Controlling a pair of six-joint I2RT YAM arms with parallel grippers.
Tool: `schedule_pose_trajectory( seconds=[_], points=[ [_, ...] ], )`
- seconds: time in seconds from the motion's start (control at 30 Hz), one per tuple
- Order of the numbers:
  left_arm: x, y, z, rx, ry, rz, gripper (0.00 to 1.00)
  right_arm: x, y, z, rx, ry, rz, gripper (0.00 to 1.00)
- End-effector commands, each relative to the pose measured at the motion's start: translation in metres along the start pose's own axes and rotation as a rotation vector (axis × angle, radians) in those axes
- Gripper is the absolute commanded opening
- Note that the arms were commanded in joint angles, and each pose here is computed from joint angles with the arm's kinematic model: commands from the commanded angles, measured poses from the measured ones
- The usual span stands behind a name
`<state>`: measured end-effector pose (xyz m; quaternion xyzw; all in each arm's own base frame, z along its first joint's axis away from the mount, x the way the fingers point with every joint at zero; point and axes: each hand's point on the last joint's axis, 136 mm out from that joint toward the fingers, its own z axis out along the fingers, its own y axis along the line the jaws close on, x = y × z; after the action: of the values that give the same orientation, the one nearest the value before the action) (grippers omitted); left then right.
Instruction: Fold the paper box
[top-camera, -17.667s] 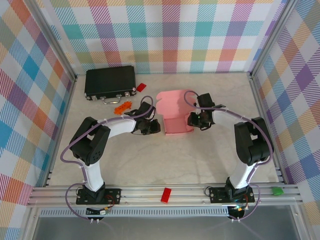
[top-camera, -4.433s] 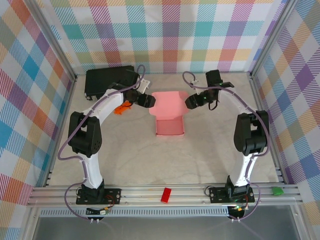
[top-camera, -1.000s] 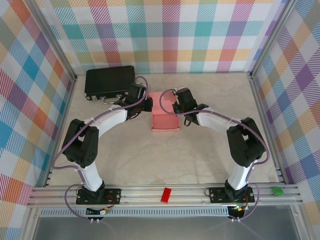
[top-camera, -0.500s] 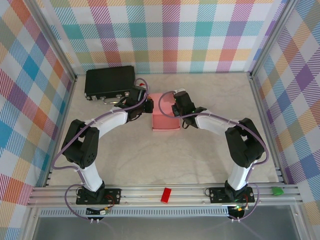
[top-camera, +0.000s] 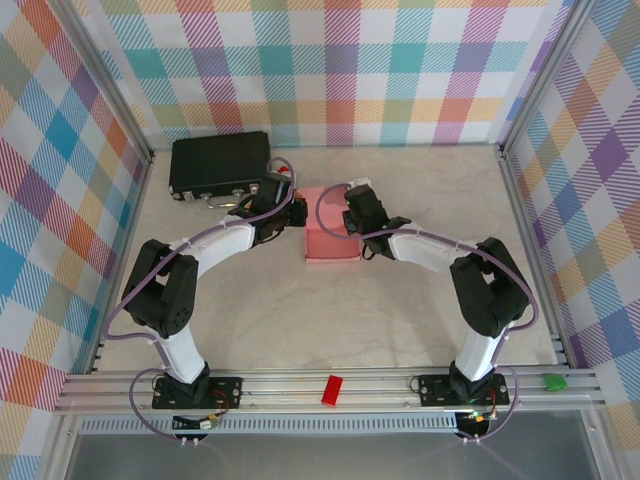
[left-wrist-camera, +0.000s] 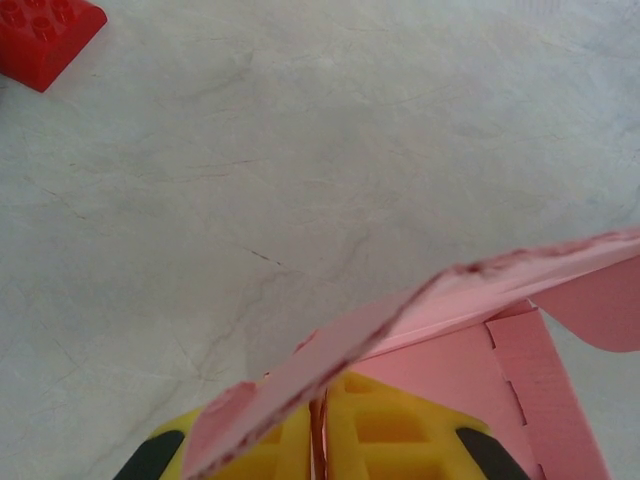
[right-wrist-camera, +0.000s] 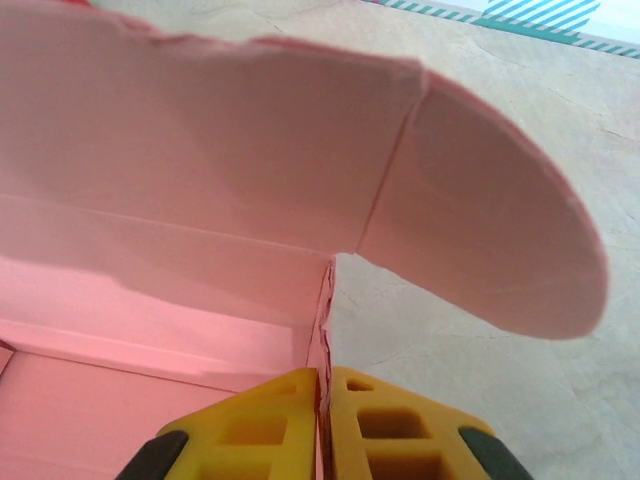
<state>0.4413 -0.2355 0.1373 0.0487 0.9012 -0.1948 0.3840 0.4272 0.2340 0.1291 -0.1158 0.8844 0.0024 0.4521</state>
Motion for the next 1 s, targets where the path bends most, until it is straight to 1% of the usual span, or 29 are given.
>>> schedule_pose_trajectory(
  seconds=[0.0, 0.27, 0.43, 0.6, 0.97],
  points=[
    [0.001, -0.012, -0.009, 0.023, -0.013, -0.001, 0.10, -0.009, 0.000, -0.010, 0.010, -0.041, 0.045, 0.12],
    [0.005, -0.007, -0.010, -0.013, -0.023, -0.030, 0.04, 0.000, -0.003, -0.010, 0.034, -0.029, 0.074, 0.11],
    [0.008, -0.008, -0.009, -0.013, -0.032, -0.070, 0.05, 0.002, -0.002, -0.011, 0.038, -0.029, 0.101, 0.10],
    [0.012, -0.007, -0.008, -0.020, -0.038, -0.098, 0.08, 0.008, -0.001, -0.011, 0.051, -0.024, 0.127, 0.08],
    [0.026, -0.008, -0.009, -0.010, -0.042, -0.132, 0.08, 0.015, 0.003, -0.017, 0.077, -0.045, 0.141, 0.08]
  ],
)
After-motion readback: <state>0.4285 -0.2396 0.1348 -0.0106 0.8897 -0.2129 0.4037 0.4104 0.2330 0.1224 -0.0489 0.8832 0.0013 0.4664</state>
